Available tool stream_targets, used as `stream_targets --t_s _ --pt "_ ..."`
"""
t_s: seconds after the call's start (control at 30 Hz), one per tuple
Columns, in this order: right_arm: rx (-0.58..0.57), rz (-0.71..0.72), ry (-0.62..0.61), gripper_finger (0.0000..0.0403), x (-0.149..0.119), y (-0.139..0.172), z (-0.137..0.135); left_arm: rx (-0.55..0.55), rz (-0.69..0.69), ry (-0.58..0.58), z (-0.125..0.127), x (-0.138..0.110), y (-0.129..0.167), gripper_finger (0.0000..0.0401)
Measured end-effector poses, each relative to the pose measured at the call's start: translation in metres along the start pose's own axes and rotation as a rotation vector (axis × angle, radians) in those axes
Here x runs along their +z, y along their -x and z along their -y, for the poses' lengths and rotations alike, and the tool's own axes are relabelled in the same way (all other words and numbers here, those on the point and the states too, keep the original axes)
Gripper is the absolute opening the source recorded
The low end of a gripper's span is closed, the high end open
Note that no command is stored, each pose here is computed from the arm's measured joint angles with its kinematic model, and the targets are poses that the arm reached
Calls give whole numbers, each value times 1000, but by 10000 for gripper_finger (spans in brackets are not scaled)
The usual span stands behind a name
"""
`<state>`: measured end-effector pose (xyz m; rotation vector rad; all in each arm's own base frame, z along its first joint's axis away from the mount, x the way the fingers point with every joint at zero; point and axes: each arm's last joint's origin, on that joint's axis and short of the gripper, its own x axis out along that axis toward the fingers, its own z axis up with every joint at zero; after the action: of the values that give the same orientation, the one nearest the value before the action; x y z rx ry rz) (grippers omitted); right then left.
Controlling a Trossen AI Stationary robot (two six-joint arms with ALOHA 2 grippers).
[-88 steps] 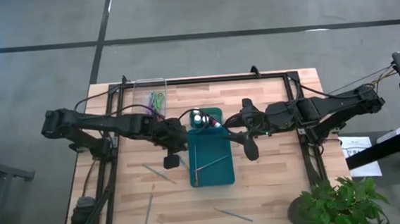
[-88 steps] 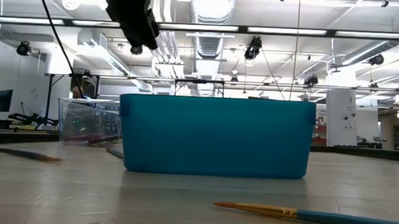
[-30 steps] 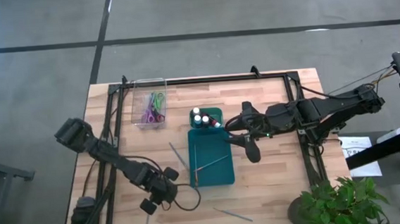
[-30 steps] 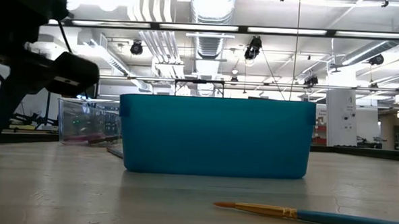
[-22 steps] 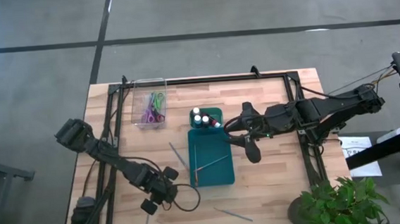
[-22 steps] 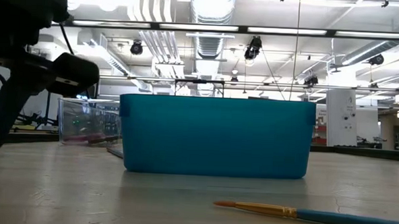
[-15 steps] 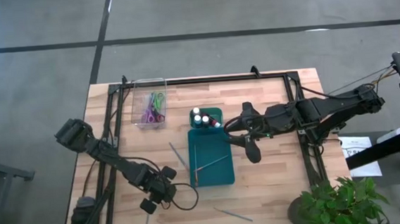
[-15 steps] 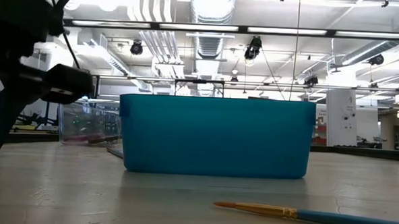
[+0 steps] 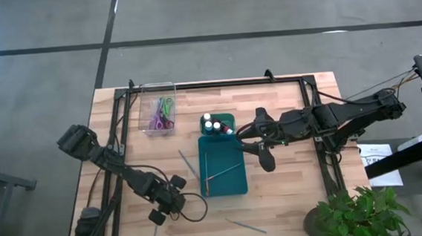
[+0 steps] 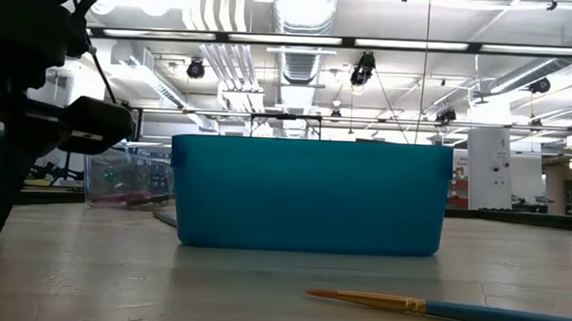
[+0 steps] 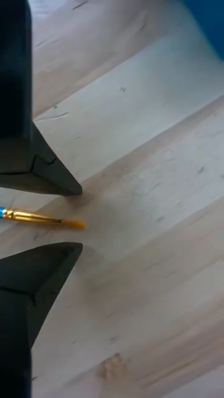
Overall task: Pick & Place Paint Supplies
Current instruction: Put the blue paintbrush into the blue bin
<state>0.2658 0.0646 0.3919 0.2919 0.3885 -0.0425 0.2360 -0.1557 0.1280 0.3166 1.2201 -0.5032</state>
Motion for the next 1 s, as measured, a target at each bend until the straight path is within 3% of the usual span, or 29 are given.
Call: stream_targets --t_s 0.2,0.53,1.0 --pt "-2 -5 1 181 -1 0 0 22 12 11 4 -7 -5 112" --pt "-4 -5 -8 181 -1 0 0 41 24 6 11 -11 -7 8" --pt "-5 -4 -25 181 -1 0 0 63 33 -6 11 -12 -3 1"
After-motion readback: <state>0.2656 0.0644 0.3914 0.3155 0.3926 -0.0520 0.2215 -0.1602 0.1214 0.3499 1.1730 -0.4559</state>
